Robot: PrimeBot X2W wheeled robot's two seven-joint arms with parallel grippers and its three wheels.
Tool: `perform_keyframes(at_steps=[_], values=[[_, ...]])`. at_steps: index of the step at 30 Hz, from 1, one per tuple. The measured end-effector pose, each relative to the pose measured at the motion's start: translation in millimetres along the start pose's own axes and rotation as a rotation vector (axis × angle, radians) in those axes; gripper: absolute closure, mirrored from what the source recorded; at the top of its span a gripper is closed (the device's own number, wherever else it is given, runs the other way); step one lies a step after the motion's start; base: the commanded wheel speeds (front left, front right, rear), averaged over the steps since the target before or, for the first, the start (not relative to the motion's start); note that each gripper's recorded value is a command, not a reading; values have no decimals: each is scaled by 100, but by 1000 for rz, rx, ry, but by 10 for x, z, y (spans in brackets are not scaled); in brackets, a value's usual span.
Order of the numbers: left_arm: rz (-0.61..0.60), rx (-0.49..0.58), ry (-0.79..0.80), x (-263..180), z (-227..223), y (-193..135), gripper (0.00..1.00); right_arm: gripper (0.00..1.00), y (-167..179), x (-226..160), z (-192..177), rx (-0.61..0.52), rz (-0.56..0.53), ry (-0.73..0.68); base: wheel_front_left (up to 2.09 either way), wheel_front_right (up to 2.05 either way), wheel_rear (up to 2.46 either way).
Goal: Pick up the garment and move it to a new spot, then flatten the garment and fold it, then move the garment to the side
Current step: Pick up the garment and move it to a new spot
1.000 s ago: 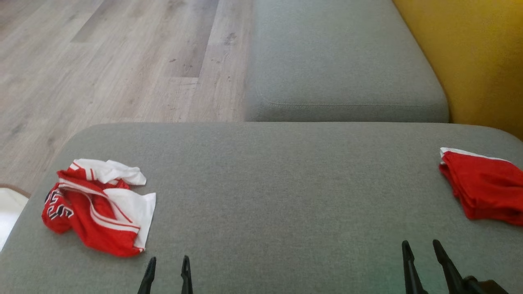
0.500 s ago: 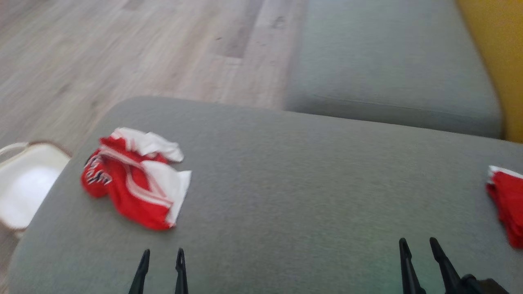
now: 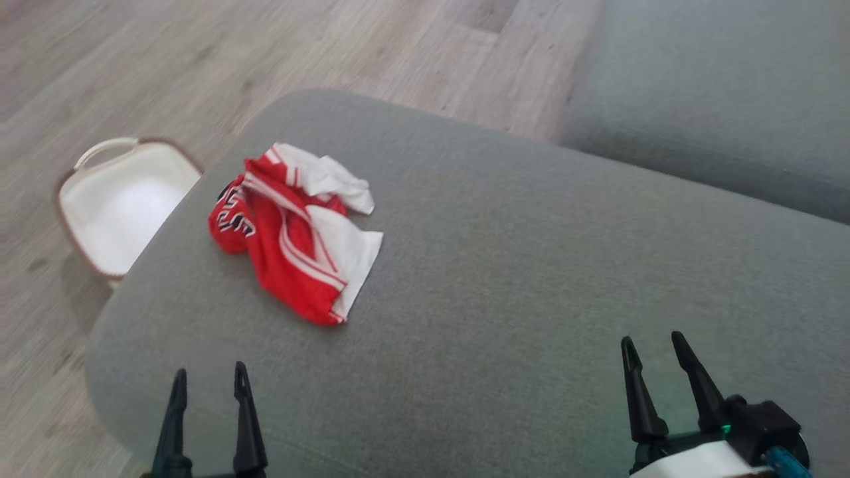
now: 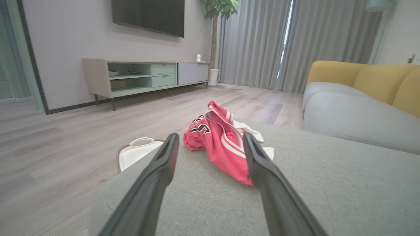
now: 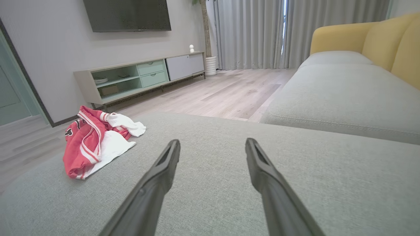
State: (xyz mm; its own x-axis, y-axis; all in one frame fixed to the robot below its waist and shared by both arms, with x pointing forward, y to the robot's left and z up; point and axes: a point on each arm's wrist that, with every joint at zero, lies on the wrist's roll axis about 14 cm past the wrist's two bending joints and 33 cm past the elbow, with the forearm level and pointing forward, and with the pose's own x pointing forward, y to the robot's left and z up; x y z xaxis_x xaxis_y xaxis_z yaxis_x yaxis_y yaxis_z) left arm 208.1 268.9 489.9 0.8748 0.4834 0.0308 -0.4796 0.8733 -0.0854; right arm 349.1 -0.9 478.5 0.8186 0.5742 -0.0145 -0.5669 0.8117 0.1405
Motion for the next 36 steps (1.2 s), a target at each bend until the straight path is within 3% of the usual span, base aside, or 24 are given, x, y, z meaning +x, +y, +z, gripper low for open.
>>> perform_keyframes(at_steps=[6, 10, 16, 20, 23, 28, 36], values=[[68, 22, -20, 53, 91, 189, 0, 0, 62, 80, -148, -3, 35, 45, 0, 0, 0], [44, 68, -108, 261, 377, 241, 0, 0, 62, 97, -232, -18, 47, 71, 0, 0, 0], [1, 196, -318, 918, 1179, 349, 0, 0, -120, 120, -391, -60, 63, 121, 0, 0, 0], [-40, 260, -270, 1516, 1321, 281, 0, 0, -343, 228, -452, -89, 63, 130, 0, 0, 0], [-70, 281, -158, 1972, 1191, 162, 0, 0, -546, 290, -483, -103, 41, 130, 0, 0, 0], [-81, 277, 119, 2495, 603, 55, 0, 0, -809, 258, -618, -123, 13, 163, 0, 0, 0], [-92, 241, 478, 2693, -424, -32, 0, 0, -1057, 218, -797, -119, -20, 202, 0, 0, 0]])
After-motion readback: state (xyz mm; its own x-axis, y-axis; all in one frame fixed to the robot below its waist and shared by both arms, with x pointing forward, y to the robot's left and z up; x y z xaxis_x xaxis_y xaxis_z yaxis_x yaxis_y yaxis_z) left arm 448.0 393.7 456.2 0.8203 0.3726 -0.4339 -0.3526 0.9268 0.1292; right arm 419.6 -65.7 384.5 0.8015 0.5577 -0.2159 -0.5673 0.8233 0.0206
